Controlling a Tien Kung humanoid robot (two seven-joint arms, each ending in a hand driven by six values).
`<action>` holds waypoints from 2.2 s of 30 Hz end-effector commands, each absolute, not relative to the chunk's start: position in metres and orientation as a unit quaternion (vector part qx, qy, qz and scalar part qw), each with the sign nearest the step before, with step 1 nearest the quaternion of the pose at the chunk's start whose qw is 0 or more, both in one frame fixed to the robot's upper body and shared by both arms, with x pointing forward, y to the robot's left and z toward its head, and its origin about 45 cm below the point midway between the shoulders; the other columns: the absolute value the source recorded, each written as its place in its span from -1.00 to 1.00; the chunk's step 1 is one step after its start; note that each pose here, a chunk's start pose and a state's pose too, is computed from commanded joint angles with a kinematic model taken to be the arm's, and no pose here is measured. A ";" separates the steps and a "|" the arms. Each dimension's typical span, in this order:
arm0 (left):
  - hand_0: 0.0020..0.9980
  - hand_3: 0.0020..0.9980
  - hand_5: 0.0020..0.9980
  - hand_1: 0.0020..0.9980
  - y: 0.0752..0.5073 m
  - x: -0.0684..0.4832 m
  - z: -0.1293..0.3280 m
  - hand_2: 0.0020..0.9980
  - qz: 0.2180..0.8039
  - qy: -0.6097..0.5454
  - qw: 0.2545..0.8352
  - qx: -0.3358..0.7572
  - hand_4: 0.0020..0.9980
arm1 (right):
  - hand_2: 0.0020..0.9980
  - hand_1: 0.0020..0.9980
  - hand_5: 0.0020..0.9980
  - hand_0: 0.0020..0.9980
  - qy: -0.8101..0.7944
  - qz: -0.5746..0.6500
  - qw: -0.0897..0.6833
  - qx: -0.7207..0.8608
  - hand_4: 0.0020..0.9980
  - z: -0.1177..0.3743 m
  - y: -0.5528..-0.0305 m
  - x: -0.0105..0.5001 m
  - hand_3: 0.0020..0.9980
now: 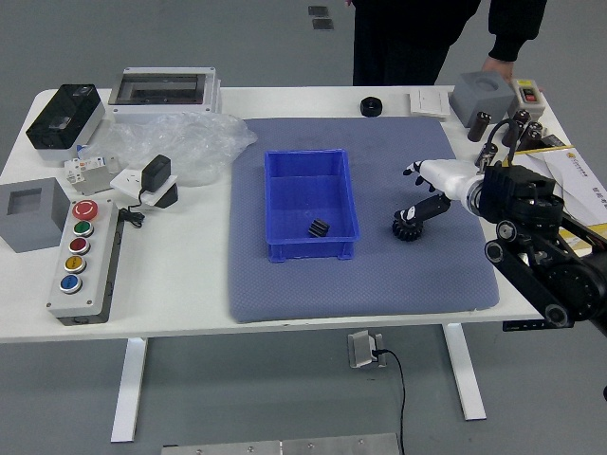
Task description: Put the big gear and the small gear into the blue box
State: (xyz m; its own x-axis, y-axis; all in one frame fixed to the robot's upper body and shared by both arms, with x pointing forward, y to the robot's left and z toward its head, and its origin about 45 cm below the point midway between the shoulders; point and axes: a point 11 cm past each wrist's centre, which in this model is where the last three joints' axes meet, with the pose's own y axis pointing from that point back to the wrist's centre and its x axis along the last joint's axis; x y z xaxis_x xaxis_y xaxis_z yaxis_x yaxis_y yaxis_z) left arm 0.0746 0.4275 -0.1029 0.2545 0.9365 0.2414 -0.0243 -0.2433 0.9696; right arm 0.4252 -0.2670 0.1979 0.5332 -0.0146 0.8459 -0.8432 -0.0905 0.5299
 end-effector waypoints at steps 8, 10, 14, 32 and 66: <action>0.64 0.56 -0.73 0.65 0.428 0.075 -0.103 0.64 0.487 0.368 0.493 0.620 0.04 | 0.61 0.46 -0.06 0.50 -0.309 0.349 0.601 0.650 0.60 0.187 -0.263 0.420 0.71; 0.64 0.56 -0.73 0.65 0.428 0.075 -0.103 0.64 0.487 0.367 0.493 0.620 0.04 | 0.61 0.46 -0.06 0.50 -0.305 0.349 0.602 0.650 0.60 0.185 -0.261 0.419 0.71; 0.64 0.56 -0.73 0.64 0.428 0.075 -0.103 0.64 0.487 0.367 0.493 0.621 0.04 | 0.61 0.46 -0.10 0.50 -0.298 0.350 0.606 0.650 0.58 0.182 -0.259 0.418 0.70; 0.64 0.56 -0.73 0.64 0.428 0.075 -0.102 0.65 0.485 0.365 0.494 0.622 0.04 | 0.43 0.31 -0.12 0.37 -0.277 0.374 0.620 0.631 0.42 0.174 -0.251 0.416 0.47; 0.64 0.57 -0.73 0.65 0.429 0.075 -0.102 0.64 0.487 0.366 0.493 0.621 0.05 | -0.01 -0.09 -0.14 -0.08 -0.302 0.400 0.617 0.606 0.07 0.188 -0.252 0.425 0.27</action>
